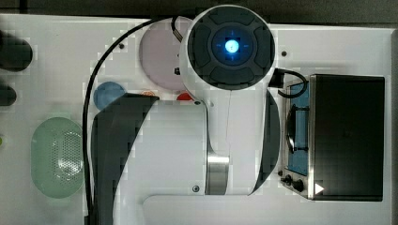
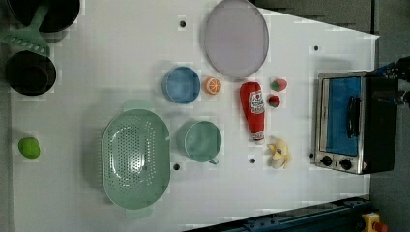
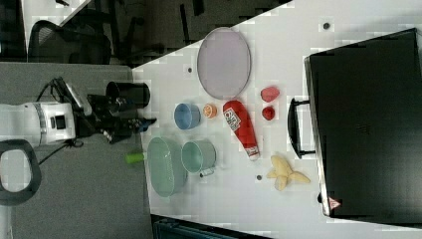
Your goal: Pick Ketchup from the table and place it in strainer.
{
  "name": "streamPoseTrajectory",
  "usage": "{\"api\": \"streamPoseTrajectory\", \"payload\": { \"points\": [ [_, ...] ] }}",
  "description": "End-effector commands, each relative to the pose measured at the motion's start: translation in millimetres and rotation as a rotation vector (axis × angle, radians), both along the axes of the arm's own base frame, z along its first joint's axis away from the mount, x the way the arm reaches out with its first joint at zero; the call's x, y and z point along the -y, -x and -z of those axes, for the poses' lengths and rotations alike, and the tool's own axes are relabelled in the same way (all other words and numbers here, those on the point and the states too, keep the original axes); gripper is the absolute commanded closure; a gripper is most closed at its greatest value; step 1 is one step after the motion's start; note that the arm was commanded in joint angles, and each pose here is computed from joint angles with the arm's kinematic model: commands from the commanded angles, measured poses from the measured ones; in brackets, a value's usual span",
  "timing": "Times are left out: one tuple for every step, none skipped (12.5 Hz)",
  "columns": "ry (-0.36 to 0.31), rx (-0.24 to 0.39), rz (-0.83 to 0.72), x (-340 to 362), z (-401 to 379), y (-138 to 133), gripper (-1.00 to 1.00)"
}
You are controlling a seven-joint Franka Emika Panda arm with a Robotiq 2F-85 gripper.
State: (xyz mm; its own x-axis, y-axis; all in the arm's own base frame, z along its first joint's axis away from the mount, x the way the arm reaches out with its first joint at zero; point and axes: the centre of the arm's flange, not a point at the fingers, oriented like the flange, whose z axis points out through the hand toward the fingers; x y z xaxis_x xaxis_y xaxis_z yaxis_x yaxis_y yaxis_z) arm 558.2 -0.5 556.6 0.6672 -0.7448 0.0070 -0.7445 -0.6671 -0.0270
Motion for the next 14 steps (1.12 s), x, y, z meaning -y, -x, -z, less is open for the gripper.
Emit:
{"api": "streamPoseTrajectory", "payload": {
  "points": [
    [0.000, -0.030, 0.020, 19, -53, 72, -0.58],
    [0.000, -0.033, 0.020, 19, -52, 72, -0.80],
    [-0.001, -0.037, 0.017, 18, -49, 71, -1.00],
    [-0.001, -0.041, 0.004, 17, -43, 68, -1.00],
    [-0.002, -0.051, -0.009, 15, -33, 63, -1.00],
    [-0.003, -0.063, -0.023, 13, -20, 58, -1.00],
    [-0.004, -0.074, -0.038, 11, -6, 52, -1.00],
    [-0.006, -0.085, -0.062, 9, 9, 46, -1.00],
    [-0.009, -0.099, -0.102, 6, 26, 40, -1.00],
    [-0.014, -0.112, -0.158, 3, 44, 35, -1.00],
    [-0.019, -0.123, -0.226, 0, 62, 29, -1.00],
    [-0.024, -0.125, -0.304, -4, 79, 24, -1.00],
    [-0.028, -0.120, -0.387, -7, 96, 20, -1.00],
    [-0.032, -0.113, -0.468, -11, 112, 16, -1.00]
  ]
}}
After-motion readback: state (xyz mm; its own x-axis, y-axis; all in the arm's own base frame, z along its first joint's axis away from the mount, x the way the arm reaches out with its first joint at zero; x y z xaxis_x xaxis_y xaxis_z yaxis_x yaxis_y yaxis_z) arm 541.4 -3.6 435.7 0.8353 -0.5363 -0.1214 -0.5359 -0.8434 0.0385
